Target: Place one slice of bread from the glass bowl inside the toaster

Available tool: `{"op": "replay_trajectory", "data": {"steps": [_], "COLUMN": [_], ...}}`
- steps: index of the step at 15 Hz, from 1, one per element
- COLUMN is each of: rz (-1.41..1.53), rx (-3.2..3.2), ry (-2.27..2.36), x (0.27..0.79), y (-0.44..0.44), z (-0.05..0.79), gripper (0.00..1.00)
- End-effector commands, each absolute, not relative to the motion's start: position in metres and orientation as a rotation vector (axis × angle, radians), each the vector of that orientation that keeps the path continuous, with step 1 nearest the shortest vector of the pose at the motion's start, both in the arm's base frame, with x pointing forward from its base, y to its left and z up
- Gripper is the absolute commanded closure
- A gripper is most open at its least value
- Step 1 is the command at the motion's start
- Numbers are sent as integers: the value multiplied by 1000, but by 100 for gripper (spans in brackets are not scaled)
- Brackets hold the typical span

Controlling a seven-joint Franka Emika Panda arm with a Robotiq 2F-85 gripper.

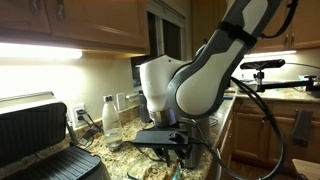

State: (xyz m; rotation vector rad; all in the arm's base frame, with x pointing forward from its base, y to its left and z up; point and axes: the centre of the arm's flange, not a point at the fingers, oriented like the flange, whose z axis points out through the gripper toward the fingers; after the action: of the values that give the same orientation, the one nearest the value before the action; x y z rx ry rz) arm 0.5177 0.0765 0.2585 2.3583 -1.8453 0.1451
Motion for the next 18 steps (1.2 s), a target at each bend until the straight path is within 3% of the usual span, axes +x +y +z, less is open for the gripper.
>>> {"op": "replay_trajectory", "data": {"steps": [1,3,5,18], "rz": [148,156,163,205], "rx": [2362,2368,2372,2366], "ry": [-1846,-1831,-1811,-1767], "x": [527,534,544,564], "y": [79,80,81,88], "z": [260,265,271,317], "gripper": [84,97,100,96]}}
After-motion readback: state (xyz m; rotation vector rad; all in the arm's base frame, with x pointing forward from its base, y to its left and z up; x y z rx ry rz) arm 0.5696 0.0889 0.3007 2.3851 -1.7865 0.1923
